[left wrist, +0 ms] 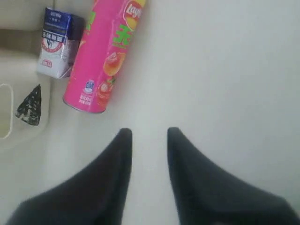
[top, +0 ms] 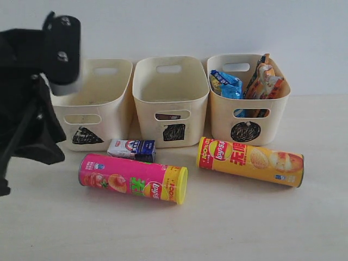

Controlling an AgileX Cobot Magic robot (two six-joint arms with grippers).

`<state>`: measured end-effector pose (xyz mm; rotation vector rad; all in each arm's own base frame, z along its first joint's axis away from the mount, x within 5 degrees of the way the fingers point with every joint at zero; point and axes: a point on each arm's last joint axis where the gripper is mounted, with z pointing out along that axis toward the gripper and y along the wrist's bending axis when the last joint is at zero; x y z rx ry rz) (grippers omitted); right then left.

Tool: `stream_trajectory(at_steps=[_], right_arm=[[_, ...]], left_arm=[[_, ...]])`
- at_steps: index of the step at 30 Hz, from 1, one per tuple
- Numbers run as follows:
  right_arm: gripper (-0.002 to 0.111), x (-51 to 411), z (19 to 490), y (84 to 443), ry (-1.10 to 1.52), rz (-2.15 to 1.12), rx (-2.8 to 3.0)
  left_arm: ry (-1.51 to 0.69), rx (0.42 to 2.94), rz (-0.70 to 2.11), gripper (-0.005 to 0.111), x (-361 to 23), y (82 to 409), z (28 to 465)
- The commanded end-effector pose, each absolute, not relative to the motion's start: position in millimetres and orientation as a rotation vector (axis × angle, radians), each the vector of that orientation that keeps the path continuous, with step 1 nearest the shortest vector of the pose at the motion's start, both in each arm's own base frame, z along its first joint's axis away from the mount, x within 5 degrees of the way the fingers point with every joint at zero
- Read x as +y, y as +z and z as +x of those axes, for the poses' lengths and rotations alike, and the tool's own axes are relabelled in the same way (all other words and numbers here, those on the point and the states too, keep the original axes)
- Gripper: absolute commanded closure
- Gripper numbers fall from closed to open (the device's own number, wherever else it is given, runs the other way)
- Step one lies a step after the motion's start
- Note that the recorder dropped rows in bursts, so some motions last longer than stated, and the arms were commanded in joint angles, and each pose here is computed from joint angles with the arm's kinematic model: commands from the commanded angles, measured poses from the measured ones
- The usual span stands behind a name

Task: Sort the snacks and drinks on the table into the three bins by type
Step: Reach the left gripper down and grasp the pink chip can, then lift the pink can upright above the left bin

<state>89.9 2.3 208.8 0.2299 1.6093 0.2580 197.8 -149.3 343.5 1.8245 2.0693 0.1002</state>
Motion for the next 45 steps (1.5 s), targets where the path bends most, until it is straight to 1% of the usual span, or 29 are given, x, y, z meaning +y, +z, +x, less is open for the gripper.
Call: stream_trajectory(at_steps=[1, 2, 3, 5, 6, 9, 15, 21, 26, 36, 45], right_arm=[[0.108, 2, 90, 208, 0.249, 0.224, 1.607], [0.108, 2, 90, 208, 0.249, 0.224, 1.607], [0.108, 2, 90, 208, 0.249, 0.224, 1.607], [0.108, 2, 90, 208, 0.249, 0.224, 1.607], [0.108, 2, 90, 208, 0.249, 0.224, 1.607], [0.108, 2, 90, 208, 0.249, 0.224, 1.607], [0.108, 2, 90, 208, 0.249, 0.224, 1.607], [0.108, 2, 90, 208, 0.249, 0.224, 1.607], [0.108, 2, 90, 208, 0.249, 0.224, 1.607], [0.108, 2, 90, 208, 0.249, 0.224, 1.607], [0.108, 2, 90, 208, 0.249, 0.224, 1.607]], left_arm=[[0.161, 2.043, 1.85, 0.043, -170, 321, 222], [0.164, 2.035, 1.847, 0.037, -173, 317, 226], [0.185, 1.996, 1.848, 0.028, -180, 310, 235], [0.199, 1.939, 1.881, 0.023, -188, 299, 246], [0.207, 1.899, 1.915, 0.022, -194, 291, 252], [0.228, 1.806, 1.987, 0.022, -203, 276, 263], [0.215, 1.75, 2.06, 0.022, -221, 236, 282], [0.179, 1.776, 2.1, 0.022, -231, 204, 291], [0.188, 1.74, 2.127, 0.022, -237, 182, 299], [0.213, 1.689, 2.159, 0.022, -245, 147, 309], [0.202, 1.704, 2.19, 0.022, -249, 121, 313]])
